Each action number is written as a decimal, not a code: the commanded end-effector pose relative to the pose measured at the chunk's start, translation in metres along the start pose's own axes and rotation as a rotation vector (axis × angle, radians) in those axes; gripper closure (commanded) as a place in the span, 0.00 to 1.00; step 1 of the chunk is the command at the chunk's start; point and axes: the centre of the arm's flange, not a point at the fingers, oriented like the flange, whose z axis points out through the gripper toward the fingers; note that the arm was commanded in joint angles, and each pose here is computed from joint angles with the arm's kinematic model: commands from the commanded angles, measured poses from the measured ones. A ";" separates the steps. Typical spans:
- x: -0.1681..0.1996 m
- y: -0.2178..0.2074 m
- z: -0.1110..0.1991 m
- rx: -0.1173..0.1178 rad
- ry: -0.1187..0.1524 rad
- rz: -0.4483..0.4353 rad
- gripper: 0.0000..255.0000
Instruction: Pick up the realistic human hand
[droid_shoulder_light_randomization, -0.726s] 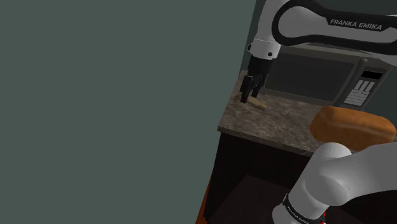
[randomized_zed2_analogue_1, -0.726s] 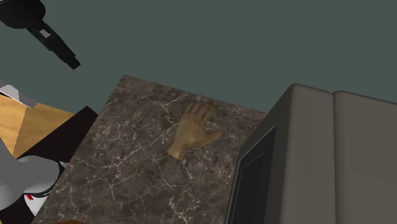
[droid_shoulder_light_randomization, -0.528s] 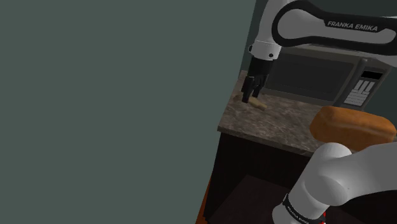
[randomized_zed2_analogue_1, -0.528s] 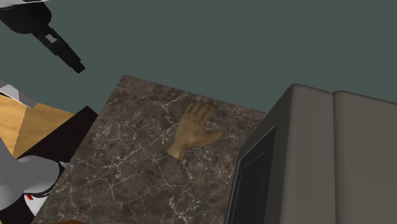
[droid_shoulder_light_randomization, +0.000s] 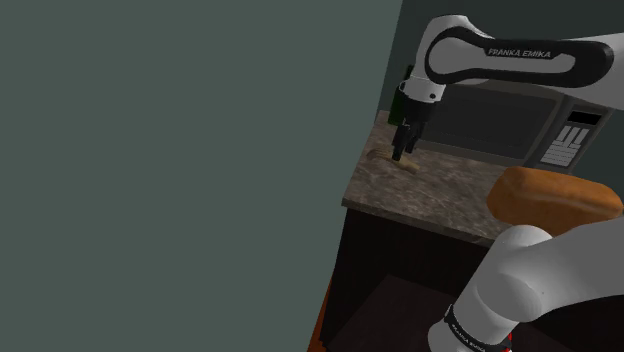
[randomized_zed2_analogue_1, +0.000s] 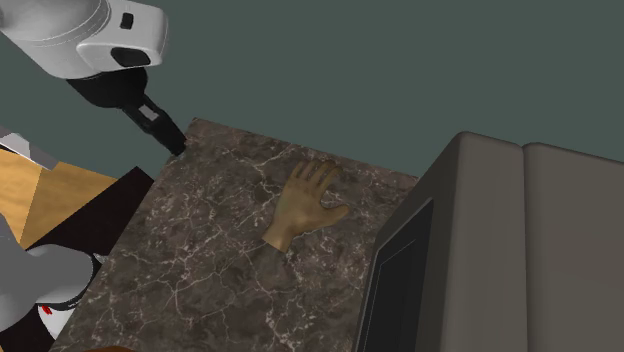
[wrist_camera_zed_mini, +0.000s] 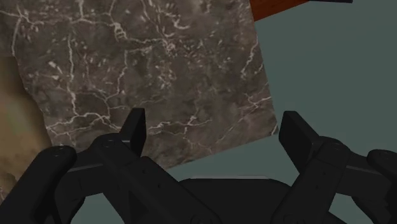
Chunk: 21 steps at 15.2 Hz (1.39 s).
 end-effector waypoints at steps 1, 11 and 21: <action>0.001 0.028 0.008 0.003 -0.003 -0.009 0.00; 0.014 0.157 0.046 0.018 -0.015 -0.046 0.00; 0.024 0.231 0.089 0.027 -0.021 -0.067 0.00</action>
